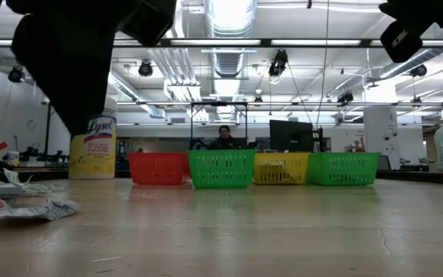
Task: Pick & Place First Aid Supplies
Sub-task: Put the alcohol pad into the yellow basket
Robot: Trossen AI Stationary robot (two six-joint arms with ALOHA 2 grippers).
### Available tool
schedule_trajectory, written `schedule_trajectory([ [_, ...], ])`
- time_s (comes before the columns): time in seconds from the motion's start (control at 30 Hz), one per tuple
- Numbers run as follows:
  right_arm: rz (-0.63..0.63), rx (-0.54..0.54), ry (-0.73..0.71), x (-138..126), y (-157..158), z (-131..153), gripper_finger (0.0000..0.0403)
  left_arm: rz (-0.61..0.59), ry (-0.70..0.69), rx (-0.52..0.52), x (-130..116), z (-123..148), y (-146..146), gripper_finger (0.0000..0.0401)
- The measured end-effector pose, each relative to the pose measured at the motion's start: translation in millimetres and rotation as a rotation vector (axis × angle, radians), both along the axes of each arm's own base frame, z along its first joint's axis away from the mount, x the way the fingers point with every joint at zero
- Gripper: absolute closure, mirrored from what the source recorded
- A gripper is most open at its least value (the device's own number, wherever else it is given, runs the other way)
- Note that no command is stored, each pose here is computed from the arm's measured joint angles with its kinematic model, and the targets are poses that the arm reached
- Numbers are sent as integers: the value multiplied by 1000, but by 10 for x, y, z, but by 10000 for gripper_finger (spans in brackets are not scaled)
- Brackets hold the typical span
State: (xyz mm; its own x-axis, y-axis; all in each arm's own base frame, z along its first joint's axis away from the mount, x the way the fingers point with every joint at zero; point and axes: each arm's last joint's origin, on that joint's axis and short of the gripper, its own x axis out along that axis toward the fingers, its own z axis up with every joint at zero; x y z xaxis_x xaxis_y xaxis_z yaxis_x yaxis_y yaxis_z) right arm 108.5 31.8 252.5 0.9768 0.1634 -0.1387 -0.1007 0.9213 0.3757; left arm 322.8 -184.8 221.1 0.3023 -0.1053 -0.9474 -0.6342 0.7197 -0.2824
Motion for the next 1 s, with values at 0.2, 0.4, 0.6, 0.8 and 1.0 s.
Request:
schedule_trajectory([
  [0.2, 0, -1, 1, 0, 0, -2, 351, 146, 56, -47, 12, -88, -14, 220],
  [0.4, 0, -5, 2, 1, 0, -5, 351, 272, 93, -72, 7, -179, -13, 220],
  [0.6, 0, -5, 3, 1, 0, -5, 351, 358, 159, -115, -13, -285, -15, 220],
  [0.8, 0, -5, 3, 1, 0, -5, 351, 380, 137, -142, 14, -311, -17, 220],
  [1.0, 0, -4, 3, 1, 0, -5, 351, 394, 130, -138, 37, -312, 22, 220],
])
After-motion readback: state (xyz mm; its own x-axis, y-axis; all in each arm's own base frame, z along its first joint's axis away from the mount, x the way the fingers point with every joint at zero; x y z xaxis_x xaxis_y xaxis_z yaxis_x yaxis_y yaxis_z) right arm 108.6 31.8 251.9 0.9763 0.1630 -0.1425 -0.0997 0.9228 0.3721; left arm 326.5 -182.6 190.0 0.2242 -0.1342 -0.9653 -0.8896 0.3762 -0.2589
